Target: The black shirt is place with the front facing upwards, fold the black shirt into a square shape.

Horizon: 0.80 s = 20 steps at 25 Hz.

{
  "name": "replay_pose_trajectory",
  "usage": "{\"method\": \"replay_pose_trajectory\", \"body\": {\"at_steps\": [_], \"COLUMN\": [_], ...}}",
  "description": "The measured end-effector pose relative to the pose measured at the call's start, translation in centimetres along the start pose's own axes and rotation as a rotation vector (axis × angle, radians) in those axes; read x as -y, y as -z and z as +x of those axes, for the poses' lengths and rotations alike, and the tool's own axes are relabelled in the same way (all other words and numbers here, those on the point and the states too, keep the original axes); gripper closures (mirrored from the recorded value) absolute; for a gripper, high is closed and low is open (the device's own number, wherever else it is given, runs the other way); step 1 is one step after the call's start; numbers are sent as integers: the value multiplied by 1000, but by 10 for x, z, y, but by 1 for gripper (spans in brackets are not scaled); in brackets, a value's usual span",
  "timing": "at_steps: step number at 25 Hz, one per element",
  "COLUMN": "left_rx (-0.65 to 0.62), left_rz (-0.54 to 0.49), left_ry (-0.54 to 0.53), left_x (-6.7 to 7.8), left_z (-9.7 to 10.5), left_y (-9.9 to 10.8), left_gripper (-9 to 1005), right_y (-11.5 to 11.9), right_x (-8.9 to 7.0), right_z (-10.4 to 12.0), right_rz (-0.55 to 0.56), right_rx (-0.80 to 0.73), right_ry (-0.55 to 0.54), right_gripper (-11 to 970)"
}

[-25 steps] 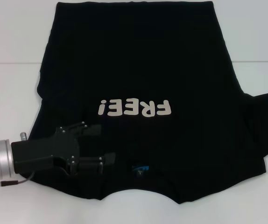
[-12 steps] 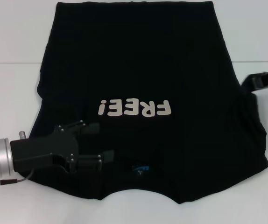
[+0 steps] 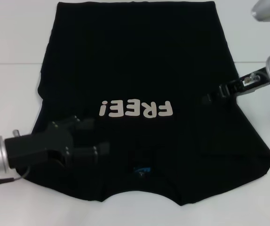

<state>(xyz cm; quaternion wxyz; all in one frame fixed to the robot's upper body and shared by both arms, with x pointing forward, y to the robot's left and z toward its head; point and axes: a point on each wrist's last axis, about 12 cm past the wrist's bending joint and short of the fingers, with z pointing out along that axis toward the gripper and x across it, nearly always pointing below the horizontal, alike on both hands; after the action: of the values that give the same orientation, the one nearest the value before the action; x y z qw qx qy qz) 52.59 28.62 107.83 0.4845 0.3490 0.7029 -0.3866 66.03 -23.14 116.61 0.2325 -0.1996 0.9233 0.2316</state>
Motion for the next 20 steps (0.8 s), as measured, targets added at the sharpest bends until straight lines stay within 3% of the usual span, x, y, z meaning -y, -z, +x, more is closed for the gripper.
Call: {"method": "replay_pose_trajectory", "body": {"at_steps": [4,7,12,14,20], "left_rx": [43,41,-43,-114,-305], "left_rz": [-45,-59,-99,-130,-304], "left_ry": [110,268,546,637,880], "left_x": [-5,-13,-29,-35,-52], "left_z": [-3,-9,-17,-19,-21], "left_y": [10,20,46,57,85], "left_gripper": [74,74,74,74,75], "right_y": [8,11,-5,-14,-20], "right_x": [17,31,33,28,25], "right_z": [22,56,116,143,163], "right_rz": [-160,-243,-230,-201,-192], "right_rx": [146,264,335,382,437], "right_ry": [-37,48,312,405,423], "right_gripper": [652,514,301,266,162]}}
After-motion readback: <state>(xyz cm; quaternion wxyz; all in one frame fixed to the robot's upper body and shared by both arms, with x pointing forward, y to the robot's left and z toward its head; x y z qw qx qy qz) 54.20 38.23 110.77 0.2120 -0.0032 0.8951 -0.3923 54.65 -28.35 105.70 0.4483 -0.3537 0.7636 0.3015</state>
